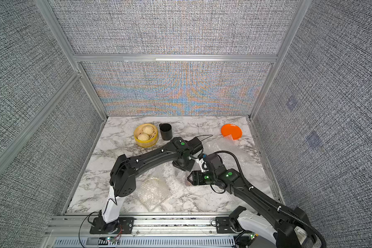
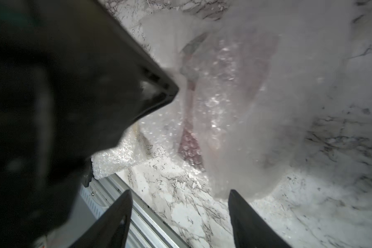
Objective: Unpack dinner plates from bubble wrap
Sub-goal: Unwrap the bubble wrap at the center of the board.
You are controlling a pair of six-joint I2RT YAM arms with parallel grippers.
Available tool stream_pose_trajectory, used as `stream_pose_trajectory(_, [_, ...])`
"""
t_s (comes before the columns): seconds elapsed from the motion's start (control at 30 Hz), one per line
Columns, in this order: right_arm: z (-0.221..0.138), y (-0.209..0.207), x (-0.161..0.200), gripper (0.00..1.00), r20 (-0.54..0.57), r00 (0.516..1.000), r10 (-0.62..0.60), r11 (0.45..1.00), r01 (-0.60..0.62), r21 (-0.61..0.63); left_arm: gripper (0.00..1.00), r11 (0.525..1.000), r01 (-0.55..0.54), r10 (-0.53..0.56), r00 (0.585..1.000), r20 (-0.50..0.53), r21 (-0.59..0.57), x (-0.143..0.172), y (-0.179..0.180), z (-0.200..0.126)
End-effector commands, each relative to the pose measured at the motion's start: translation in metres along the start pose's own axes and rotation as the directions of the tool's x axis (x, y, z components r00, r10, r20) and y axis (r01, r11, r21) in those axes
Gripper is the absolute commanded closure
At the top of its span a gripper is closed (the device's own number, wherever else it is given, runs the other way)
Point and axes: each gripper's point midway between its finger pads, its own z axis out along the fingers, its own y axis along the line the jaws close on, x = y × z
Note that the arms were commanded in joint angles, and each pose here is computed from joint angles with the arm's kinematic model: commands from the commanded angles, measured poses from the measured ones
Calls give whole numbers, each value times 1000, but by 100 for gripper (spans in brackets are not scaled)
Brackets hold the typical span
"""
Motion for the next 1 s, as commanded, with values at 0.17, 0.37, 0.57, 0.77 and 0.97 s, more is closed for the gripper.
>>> stream_pose_trajectory(0.17, [-13, -43, 15, 28, -60, 991, -120, 962, 131, 239, 100, 996, -7, 6, 1000, 18, 92, 1, -14, 1])
stream_pose_trajectory(0.37, [-17, -53, 9, 28, -72, 971, -227, 918, 238, 316, 100, 997, -9, 10, 1000, -17, 73, 9, -10, 10])
stream_pose_trajectory(0.57, [-4, -53, -2, 28, -110, 959, -261, 900, 283, 331, 100, 998, -8, 8, 1000, -12, 56, 10, -5, 6])
stream_pose_trajectory(0.77, [7, -62, -13, 28, -157, 962, -223, 878, 268, 398, 100, 999, 20, -19, 1000, -18, 31, 19, 6, 1])
stream_pose_trajectory(0.97, [18, -81, -17, 27, -165, 981, -106, 879, 170, 444, 100, 997, 71, -70, 997, -34, 9, 39, 23, 3])
